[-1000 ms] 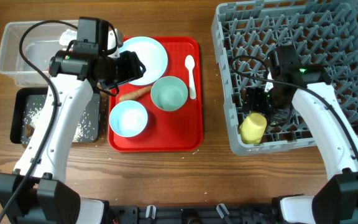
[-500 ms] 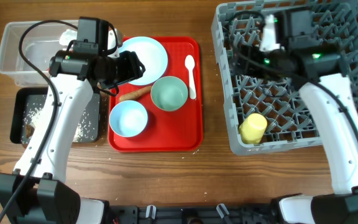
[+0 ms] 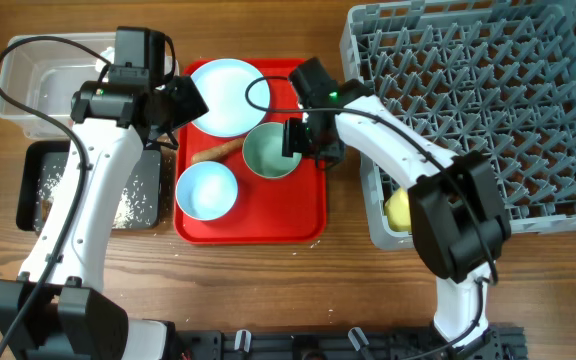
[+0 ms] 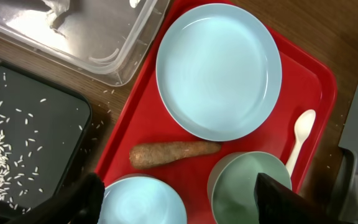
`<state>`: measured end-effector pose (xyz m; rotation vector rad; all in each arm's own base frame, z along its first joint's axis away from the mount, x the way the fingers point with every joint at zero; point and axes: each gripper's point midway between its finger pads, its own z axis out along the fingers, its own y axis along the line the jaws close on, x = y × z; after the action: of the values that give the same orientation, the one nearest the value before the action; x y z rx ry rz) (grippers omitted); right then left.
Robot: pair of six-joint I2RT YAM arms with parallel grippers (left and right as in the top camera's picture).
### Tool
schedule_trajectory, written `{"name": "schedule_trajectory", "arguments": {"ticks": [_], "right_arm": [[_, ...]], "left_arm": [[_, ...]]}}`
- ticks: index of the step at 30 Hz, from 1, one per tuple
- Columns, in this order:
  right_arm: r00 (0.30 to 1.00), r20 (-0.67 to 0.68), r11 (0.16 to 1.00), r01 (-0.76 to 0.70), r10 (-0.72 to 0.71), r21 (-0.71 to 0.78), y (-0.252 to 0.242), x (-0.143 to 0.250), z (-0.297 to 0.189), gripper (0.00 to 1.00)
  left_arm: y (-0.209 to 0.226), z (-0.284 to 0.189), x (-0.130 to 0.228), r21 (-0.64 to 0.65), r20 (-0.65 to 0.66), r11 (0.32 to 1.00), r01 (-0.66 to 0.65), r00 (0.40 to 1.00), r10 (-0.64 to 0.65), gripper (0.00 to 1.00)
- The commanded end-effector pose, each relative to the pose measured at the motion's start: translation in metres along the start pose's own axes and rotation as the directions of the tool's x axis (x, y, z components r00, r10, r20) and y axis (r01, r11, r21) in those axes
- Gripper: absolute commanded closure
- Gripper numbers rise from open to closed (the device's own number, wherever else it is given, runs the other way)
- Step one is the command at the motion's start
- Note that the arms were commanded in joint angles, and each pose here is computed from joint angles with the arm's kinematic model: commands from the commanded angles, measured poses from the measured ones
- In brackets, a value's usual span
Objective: Sort waste into correct bins and load items into the dishwasher rack
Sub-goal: 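Grasp the green bowl with the right gripper and place it in the rack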
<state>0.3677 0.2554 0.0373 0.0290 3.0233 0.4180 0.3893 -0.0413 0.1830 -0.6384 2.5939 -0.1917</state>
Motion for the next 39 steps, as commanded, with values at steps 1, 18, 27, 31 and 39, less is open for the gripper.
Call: {"name": "schedule_trajectory", "arguments": {"ticks": [1,18,27,31,39], "right_arm": [[1.000,-0.010,1.000,-0.026,0.026,0.002,0.001,0.002,0.006,0.58],[0.972,0.233,1.000,0.017,-0.014,-0.010,0.004,-0.038,-0.104,0.96],[0.598,0.801,0.843,-0.448,0.034,0.299,-0.125,-0.100,-0.277,0.96],[0.428,0.894,0.738,-0.561,-0.128,0.375,-0.143,-0.145,-0.302,0.96],[0.621,0.543,0.337,-0.428,-0.565,0.839,-0.153,-0.208,-0.255,0.96]], "left_arm": [[0.003,-0.001,-0.005,-0.014,0.018,1.000,0.010,1.000,-0.010,0.14],[0.003,-0.001,-0.004,-0.015,0.016,1.000,0.010,1.000,-0.010,0.00],[0.003,-0.001,-0.004,-0.015,0.016,1.000,0.010,1.000,-0.010,0.00],[0.003,-0.001,-0.004,-0.015,0.016,1.000,0.010,1.000,-0.009,0.00],[0.003,-0.001,-0.004,-0.015,0.016,1.000,0.010,1.000,-0.010,0.00]]}}
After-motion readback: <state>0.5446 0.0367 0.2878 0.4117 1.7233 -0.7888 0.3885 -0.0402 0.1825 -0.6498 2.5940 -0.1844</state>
